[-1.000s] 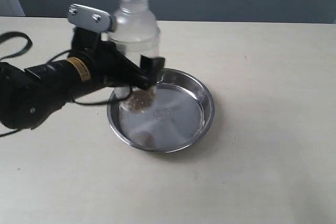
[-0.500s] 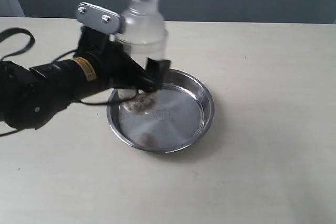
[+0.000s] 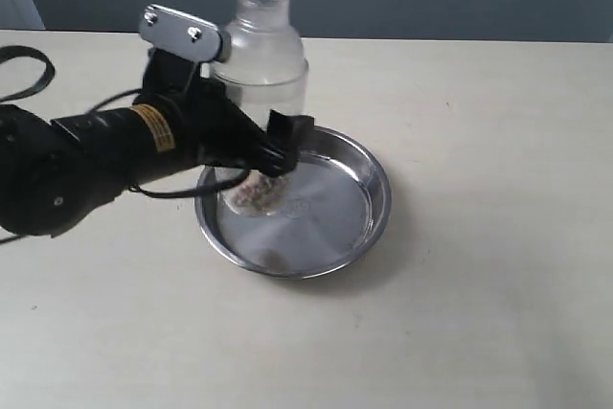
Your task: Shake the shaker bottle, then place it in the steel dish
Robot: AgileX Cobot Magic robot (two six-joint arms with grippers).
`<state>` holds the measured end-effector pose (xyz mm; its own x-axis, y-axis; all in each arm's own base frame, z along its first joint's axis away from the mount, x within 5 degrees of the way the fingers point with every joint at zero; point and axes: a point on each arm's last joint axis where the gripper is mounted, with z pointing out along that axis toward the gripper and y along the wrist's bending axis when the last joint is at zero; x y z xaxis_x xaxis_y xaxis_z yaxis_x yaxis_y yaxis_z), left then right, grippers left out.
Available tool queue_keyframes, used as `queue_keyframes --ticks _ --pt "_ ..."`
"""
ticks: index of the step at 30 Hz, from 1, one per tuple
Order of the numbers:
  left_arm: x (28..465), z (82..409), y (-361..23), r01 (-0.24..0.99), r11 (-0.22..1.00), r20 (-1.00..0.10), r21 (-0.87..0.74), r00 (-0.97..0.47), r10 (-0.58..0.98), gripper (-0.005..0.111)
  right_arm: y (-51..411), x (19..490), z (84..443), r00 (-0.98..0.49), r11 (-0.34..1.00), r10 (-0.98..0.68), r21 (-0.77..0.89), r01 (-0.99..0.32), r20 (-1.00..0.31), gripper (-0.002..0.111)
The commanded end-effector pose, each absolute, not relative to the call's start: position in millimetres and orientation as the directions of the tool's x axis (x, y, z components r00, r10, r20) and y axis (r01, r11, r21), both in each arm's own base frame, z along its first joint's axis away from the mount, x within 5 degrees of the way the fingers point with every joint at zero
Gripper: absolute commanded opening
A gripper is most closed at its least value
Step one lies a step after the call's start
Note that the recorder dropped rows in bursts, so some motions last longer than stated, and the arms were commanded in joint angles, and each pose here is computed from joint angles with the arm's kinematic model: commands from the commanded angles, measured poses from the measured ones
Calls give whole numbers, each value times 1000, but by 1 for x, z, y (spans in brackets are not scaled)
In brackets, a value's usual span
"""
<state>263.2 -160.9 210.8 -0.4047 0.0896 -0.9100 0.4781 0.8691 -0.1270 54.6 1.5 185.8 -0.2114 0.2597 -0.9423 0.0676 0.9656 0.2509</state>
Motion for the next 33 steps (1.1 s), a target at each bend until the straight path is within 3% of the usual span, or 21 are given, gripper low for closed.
queue_keyframes --ticks 1,2,3,6,7,8,9,10,11,13,14,15,16,19,22,24,25,27,30,31,33 --pt "260 216 -167 526 846 -919 -84 -369 138 0 2 54 186 -203 968 252 245 62 -946 -1" --pt "271 213 -149 305 913 -884 -272 -454 -112 0 2 54 186 -203 968 252 245 62 -946 -1" --pt "272 212 -149 304 915 -886 -267 -451 -109 0 2 54 186 -203 968 252 245 62 -946 -1" --pt "237 213 -190 752 638 -885 167 -172 433 0 2 54 186 -205 968 253 245 62 -946 -1" --pt "240 214 -186 720 684 -895 118 -221 387 0 2 54 186 -205 968 253 245 62 -946 -1" --pt "268 215 -154 359 902 -900 -238 -430 -67 0 2 54 186 -205 968 253 245 62 -946 -1" --pt "271 214 -150 263 907 -874 -330 -448 -188 1 2 54 186 -205 968 253 245 62 -946 -1" --pt "250 219 -181 647 761 -938 40 -239 253 0 2 54 186 -205 968 253 245 62 -946 -1" --pt "241 218 -189 723 680 -924 121 -169 344 0 2 54 186 -205 968 253 245 62 -946 -1" --pt "266 219 -158 357 905 -916 -233 -392 -81 0 2 54 186 -205 968 253 245 62 -946 -1" --pt "266 217 -159 352 907 -913 -229 -401 -75 0 2 54 186 -205 968 253 245 62 -946 -1" --pt "249 217 -181 624 781 -930 32 -268 252 0 2 54 186 -205 968 253 245 62 -946 -1" --pt "243 215 -187 674 736 -919 62 -248 305 0 2 54 186 -205 968 253 245 62 -946 -1" --pt "266 212 -157 292 912 -881 -288 -454 -133 0 2 54 186 -205 968 253 245 62 -946 -1" --pt "238 214 -193 717 688 -911 115 -201 361 0 2 54 186 -205 968 253 245 62 -946 -1" --pt "250 214 -180 601 799 -925 1 -304 229 0 2 54 186 -205 968 253 245 62 -946 -1" --pt "264 210 -161 369 907 -899 -205 -436 -26 0 2 54 186 -205 968 253 245 62 -946 -1" --pt "243 212 -187 692 711 -906 125 -213 366 0 2 54 186 -205 968 253 245 62 -946 -1" --pt "268 211 -151 283 921 -886 -270 -448 -122 0 2 54 186 -205 968 253 245 62 -946 -1" --pt "268 211 -152 261 920 -875 -291 -461 -146 0 2 54 186 -205 968 253 245 62 -946 -1" --pt "243 212 -186 657 752 -913 48 -277 300 0 2 54 186 -205 968 253 245 62 -946 -1"
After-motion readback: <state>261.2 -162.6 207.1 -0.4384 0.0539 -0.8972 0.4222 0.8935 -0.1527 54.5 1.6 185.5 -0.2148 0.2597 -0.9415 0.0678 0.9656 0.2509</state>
